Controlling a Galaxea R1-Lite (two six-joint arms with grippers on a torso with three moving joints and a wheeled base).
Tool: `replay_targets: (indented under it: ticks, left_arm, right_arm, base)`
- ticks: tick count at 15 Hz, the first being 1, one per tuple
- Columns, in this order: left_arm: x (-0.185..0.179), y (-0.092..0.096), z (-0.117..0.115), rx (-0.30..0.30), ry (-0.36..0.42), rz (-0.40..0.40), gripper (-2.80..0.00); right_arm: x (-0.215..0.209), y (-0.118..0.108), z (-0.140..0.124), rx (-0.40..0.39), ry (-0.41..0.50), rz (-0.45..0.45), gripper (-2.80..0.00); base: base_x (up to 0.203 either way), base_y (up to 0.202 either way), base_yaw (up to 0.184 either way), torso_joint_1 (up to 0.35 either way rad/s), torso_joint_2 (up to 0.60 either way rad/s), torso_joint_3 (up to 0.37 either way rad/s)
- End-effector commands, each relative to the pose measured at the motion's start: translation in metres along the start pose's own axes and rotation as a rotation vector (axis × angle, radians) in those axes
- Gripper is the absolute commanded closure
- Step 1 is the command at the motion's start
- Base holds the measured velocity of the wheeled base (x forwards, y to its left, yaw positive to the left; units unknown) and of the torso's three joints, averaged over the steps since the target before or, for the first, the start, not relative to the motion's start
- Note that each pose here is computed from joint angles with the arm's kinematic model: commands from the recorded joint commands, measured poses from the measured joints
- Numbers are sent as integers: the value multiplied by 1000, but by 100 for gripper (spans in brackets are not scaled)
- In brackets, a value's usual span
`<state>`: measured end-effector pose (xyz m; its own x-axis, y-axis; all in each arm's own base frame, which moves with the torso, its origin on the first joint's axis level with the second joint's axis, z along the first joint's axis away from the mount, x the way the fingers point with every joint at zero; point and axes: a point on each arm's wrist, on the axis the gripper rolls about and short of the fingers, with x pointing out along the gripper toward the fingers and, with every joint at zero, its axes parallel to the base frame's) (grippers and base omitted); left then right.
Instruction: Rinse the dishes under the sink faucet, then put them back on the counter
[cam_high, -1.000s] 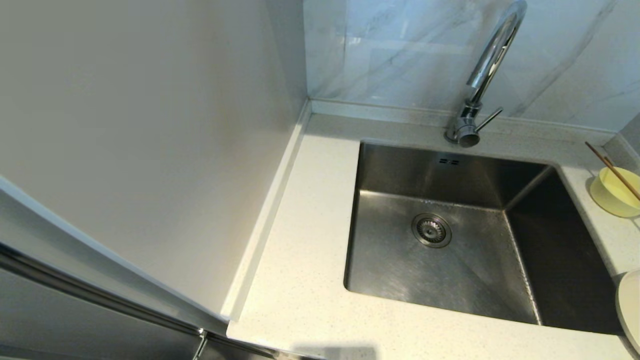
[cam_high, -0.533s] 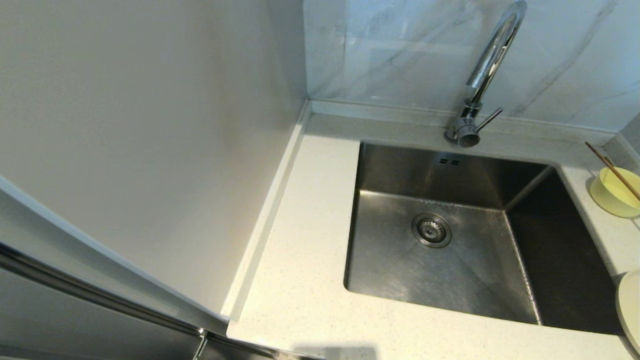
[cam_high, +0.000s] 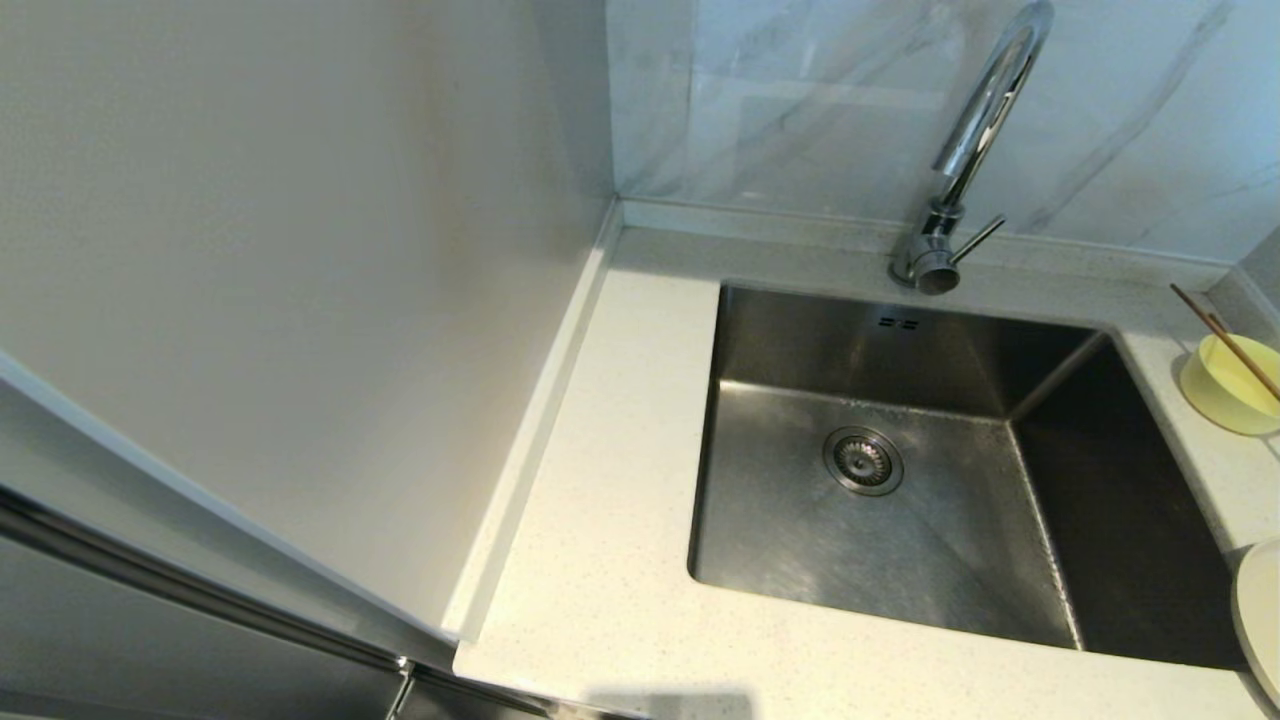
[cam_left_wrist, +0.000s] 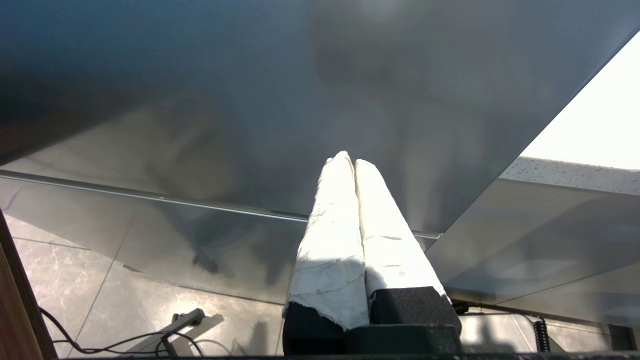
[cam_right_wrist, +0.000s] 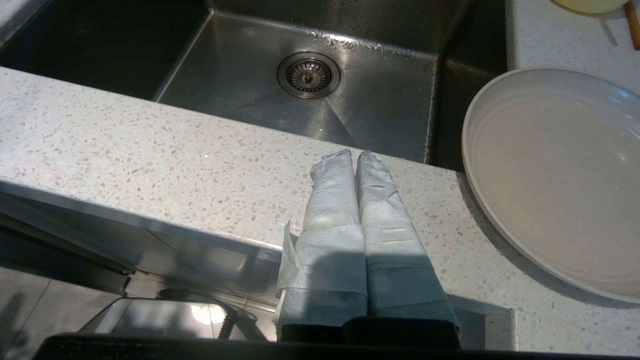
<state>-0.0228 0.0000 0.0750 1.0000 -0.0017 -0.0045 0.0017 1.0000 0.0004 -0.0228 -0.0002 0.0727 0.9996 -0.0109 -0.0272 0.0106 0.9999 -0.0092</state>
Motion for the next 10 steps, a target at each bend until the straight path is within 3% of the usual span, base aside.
replay_targets:
  ticks: [1,10]
  left_arm:
    - [0,0,0,0,0,0,0]
    - [0,0,0,0,0,0,0]
  right_arm:
    - [1,0,-2,0,10,0,0]
    - [1,0,-2,36,9,-11,0]
  base:
    - [0,0,0,0,0,0]
    - [0,0,0,0,0,0]
